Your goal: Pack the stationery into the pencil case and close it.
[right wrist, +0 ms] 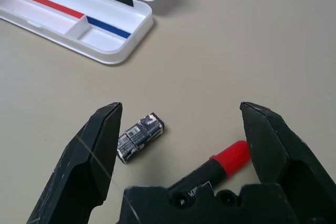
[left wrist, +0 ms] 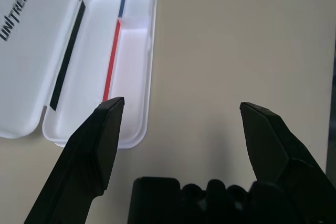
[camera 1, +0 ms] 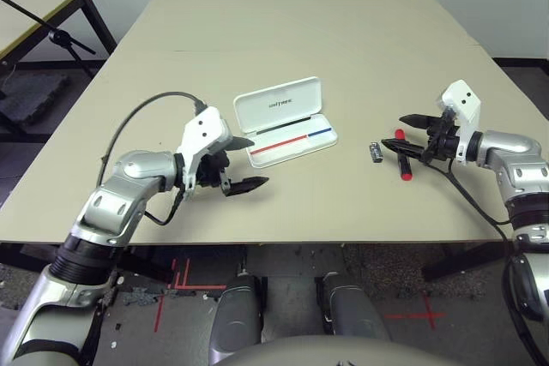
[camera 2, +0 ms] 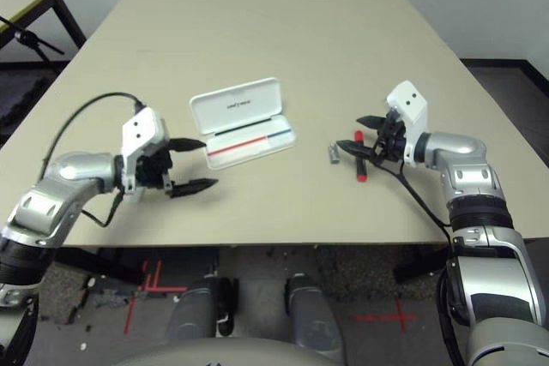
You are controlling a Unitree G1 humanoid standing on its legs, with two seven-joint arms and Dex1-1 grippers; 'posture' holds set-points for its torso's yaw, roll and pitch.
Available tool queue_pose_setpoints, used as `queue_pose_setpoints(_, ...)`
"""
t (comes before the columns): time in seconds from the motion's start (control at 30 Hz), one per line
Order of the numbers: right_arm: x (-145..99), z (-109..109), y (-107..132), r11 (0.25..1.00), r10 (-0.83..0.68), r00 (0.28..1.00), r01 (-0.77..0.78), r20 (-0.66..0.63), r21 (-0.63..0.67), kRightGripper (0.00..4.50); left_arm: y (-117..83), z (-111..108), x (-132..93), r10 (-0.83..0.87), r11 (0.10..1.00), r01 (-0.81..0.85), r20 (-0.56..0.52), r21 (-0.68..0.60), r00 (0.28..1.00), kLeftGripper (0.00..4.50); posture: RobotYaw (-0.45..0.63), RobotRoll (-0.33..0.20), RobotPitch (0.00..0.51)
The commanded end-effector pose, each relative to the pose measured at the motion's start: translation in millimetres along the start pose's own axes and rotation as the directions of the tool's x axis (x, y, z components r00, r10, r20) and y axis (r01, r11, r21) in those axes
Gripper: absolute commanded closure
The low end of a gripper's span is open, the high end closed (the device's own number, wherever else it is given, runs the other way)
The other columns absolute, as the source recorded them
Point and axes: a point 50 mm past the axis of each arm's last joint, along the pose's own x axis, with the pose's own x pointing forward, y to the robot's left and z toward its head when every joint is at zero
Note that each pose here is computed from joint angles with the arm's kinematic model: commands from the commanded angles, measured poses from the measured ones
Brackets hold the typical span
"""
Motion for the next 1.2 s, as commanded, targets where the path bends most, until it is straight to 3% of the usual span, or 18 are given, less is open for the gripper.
queue_pose_setpoints(0.03,-2.0,2.8,-0.5,1.0,-0.014,1.0,0.014,0.017,0.001,0.0,2.4,-3.7,9.9,-0.025,0.999,0.026,-0.044,0.027,0.999,0.05,-0.1,0.0,0.053)
queue_pose_setpoints(0.43,-1.3,2.4,2.8,0.999,-0.036,0.999,0.036,0.027,-0.002,0.0,10.8,-11.5,29.5,-0.075,0.997,0.077,-0.105,0.019,0.992,0.05,-0.13,0.0,0.056)
queue_pose_setpoints(0.87,-4.4,-1.8,3.4,0.998,-0.066,0.997,0.066,0.034,-0.001,0.0,10.5,-21.5,36.2,-0.124,0.992,0.124,-0.201,-0.017,0.972,0.05,-0.17,0.0,0.059)
queue_pose_setpoints(1.0,-5.0,-1.1,4.3,0.997,-0.076,0.996,0.076,0.041,-0.003,0.0,11.6,-23.1,37.8,-0.138,0.99,0.132,-0.226,-0.043,0.964,0.96,-0.18,0.0,0.059)
queue_pose_setpoints(1.2,-5.6,-6.1,6.8,0.996,-0.088,0.995,0.088,0.04,0.0,0.0,13.8,-23.9,37.2,-0.166,0.985,0.148,-0.26,-0.089,0.951,3.38,-0.19,0.0,0.06)
